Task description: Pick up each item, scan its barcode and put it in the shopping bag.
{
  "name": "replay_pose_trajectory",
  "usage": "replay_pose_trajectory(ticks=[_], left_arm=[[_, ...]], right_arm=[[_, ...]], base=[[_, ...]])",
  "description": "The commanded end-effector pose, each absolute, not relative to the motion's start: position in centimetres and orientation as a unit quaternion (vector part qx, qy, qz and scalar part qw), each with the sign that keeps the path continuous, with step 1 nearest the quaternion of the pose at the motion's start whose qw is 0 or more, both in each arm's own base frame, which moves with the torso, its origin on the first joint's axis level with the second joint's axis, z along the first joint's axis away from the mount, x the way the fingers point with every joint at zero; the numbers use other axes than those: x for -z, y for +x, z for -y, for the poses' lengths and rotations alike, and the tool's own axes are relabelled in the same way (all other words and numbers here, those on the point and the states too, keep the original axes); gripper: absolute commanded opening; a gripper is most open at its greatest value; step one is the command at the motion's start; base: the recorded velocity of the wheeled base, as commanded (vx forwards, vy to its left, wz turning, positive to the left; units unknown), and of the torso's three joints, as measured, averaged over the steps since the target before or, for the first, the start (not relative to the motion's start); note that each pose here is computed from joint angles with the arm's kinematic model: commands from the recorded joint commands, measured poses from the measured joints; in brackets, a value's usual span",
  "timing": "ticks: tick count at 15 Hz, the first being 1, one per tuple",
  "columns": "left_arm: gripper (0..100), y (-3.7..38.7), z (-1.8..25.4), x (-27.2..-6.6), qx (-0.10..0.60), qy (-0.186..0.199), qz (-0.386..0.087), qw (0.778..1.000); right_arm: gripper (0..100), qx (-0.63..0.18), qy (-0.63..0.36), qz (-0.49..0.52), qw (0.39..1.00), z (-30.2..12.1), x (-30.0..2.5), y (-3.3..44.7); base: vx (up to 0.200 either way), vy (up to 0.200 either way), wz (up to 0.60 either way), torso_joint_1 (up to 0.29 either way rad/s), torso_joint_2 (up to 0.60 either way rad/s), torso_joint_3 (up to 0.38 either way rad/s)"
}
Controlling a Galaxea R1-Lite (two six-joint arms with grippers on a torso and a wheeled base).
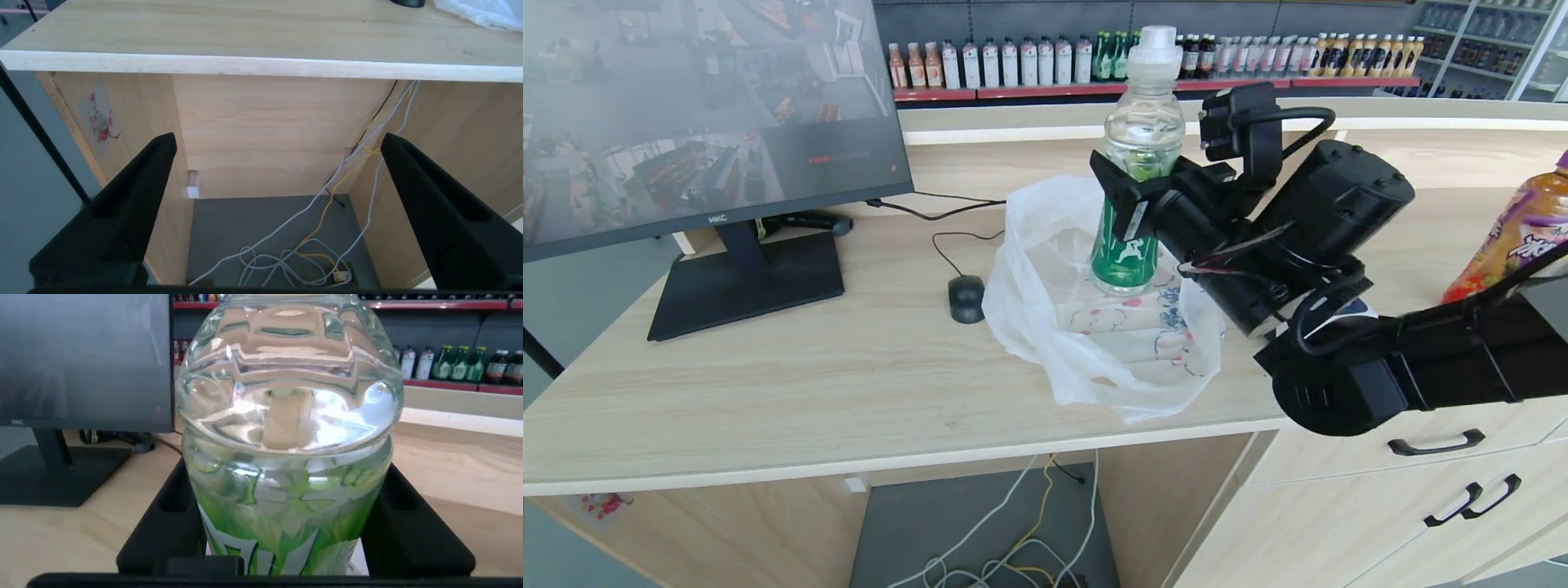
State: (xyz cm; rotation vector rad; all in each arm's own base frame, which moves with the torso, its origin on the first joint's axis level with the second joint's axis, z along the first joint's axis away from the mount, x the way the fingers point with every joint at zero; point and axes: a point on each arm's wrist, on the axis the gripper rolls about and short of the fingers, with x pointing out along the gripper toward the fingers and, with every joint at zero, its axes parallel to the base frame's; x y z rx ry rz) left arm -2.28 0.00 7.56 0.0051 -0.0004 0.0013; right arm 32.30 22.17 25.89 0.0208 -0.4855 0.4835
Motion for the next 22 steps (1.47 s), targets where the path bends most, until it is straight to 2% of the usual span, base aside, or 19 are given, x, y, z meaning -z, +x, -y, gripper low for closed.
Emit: replay_pose_trajectory(ticks=[1,4,9,15,22], left_arm=[[100,-2.3,0.0,-7.6,-0.001,0.002,0.001,1.0],[100,-2.3,0.0,-7.6,-0.001,0.002,0.001,1.0],[100,-2.3,0.0,-7.6,-0.001,0.002,0.001,1.0],[100,-2.3,0.0,-7.6,-0.001,0.002,0.001,1.0],[100,-2.3,0.0,-7.6,0.0,0.003,0.001,1.0]], right_arm=[[0,-0.24,0.018,0.237,0.941,-23.8,-26.2,34.8],[0,-0.243,0.042,0.224,0.943,-24.9,-27.2,36.4],[0,-0.239,0.045,0.207,0.948,-25.2,-26.8,38.3],[0,-0.233,0.037,0.178,0.955,-26.0,-22.9,41.2],[0,-0.232,0.03,0.16,0.959,-26.3,-21.0,42.0]], base=[[0.0,0.0,0.0,0.0,0.0,0.0],[0.0,0.0,0.0,0.0,0.0,0.0],[0.0,0.0,0.0,0.0,0.0,0.0],[0.0,0.0,0.0,0.0,0.0,0.0],[0.0,0.0,0.0,0.0,0.0,0.0]])
